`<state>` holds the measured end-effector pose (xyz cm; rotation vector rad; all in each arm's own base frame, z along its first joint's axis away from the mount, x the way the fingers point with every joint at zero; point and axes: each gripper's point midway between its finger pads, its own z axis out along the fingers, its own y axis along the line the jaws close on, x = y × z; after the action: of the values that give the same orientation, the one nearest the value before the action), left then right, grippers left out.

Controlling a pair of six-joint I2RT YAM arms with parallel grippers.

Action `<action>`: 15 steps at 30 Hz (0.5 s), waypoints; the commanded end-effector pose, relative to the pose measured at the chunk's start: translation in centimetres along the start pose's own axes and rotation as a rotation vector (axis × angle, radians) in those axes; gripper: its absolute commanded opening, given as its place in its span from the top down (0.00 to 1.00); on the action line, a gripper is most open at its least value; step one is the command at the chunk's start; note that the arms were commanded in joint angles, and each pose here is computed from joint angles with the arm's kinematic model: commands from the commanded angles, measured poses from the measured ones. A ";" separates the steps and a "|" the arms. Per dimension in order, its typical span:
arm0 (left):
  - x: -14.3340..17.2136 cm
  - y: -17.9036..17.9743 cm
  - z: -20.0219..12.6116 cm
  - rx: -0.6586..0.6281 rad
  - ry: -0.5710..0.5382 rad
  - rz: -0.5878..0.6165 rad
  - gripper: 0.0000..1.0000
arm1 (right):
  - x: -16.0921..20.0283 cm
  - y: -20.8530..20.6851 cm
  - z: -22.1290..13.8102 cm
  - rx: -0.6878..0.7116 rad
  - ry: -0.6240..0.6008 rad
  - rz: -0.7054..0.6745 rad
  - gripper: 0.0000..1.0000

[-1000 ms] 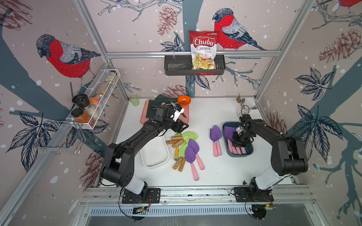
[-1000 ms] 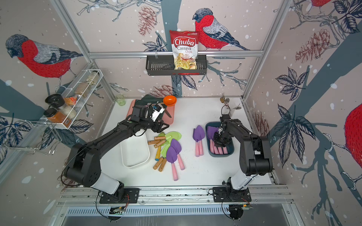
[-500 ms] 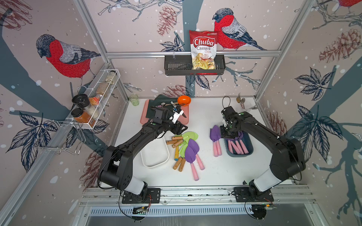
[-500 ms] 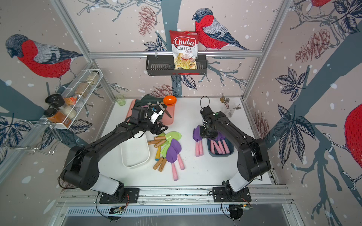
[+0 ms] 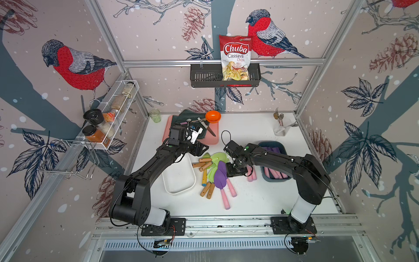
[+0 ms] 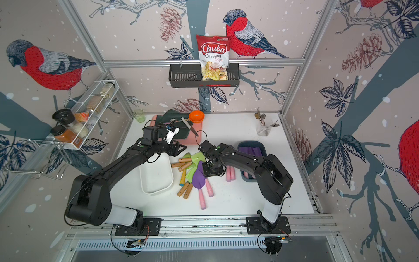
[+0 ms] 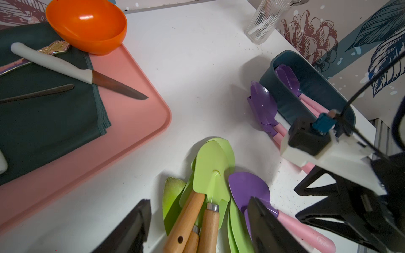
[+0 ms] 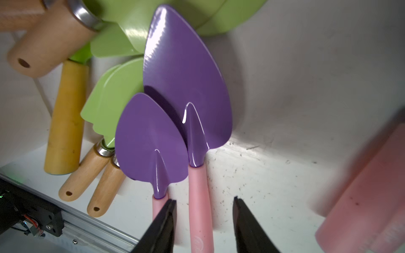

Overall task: Sort the small shovels by color and place them into the storage box
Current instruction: Pick up the shovel from the center of the board.

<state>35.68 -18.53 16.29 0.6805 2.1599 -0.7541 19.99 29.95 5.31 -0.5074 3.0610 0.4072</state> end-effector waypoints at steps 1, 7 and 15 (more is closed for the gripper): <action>-0.6 -0.1 -0.1 0.007 -0.028 -0.006 0.27 | 0.2 0.7 1.4 -0.029 0.007 0.029 0.53; -0.5 -0.1 -0.2 0.007 -0.027 -0.009 0.27 | 0.5 -0.1 3.1 0.002 0.029 0.019 0.56; -0.8 -0.1 -0.1 0.009 -0.031 -0.011 0.27 | 1.0 -3.7 4.5 0.087 0.048 0.076 0.78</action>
<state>35.59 -18.58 16.29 0.6562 2.1676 -0.7721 19.75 29.14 1.37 -0.4378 3.1300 0.3860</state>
